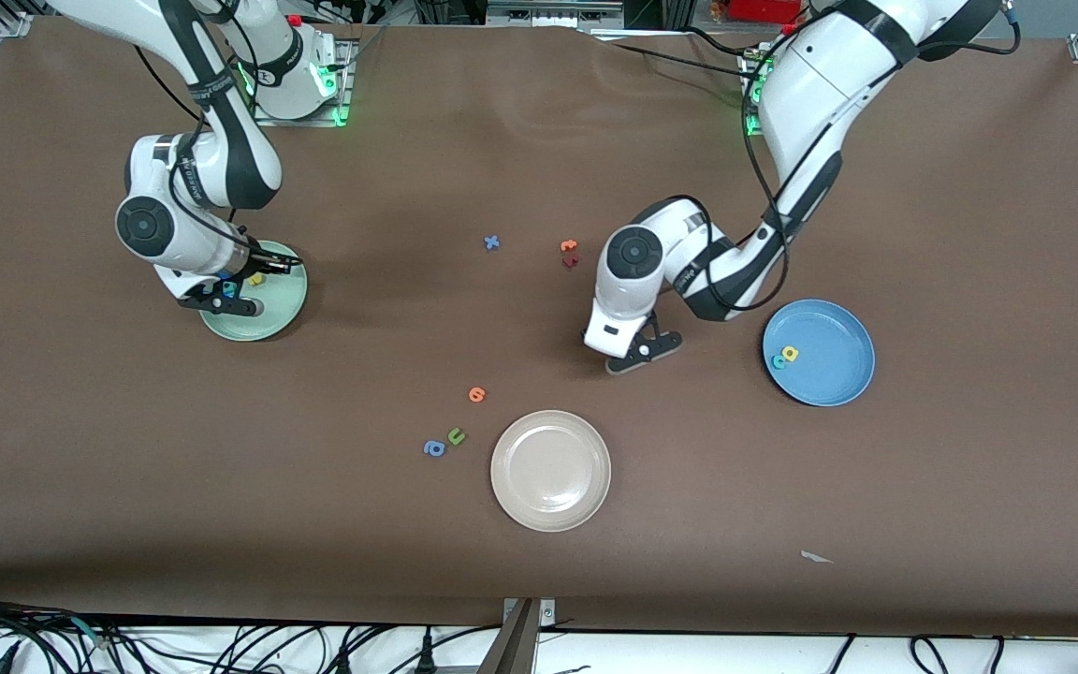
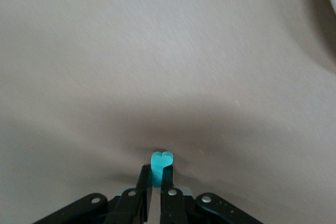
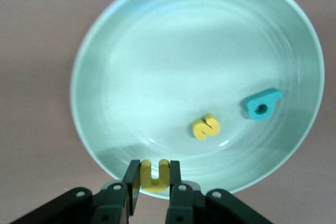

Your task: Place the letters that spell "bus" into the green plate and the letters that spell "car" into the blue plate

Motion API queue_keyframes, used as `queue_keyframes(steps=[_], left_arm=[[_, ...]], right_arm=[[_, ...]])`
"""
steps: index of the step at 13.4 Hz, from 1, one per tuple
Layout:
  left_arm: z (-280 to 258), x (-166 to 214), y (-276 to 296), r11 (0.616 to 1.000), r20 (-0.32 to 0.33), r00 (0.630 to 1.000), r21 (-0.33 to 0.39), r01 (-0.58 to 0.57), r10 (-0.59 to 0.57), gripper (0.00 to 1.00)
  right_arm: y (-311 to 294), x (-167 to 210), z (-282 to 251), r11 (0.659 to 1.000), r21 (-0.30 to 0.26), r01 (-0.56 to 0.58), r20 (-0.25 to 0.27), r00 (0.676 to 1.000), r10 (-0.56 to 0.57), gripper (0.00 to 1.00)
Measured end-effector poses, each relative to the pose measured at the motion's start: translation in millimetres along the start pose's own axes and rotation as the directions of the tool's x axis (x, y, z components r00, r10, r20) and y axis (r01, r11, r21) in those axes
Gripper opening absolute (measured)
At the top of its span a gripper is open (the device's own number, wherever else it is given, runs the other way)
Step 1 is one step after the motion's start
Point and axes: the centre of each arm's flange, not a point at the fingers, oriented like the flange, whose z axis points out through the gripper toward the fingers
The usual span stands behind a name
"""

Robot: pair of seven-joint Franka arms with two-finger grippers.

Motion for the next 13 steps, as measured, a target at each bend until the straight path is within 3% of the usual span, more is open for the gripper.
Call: queue_keyframes(steps=[6,10,13], left_arm=[[-58.7,114.4,-121.3,0.973,0.175,0.967,0.105,-0.205,0.185,0.11],[-65.2,162.9,-209.8,0.929,0.301,0.902,0.108,-0.354,0.309,0.11],[-45.5,175.1,-246.0,0.911,0.352,0.868,0.086,-0.403,0.351,0.11]], right_arm=[[0.7,-4.3,23.5,1.000,-0.018,0.001,0.045,0.999,0.000,0.26],[0.9,2.4,8.8,1.000,-0.008,-0.003,0.013,1.000,0.003,0.62],[0.6,7.3,-33.5,1.000,0.010,-0.004,-0.002,1.000,0.004,0.96]])
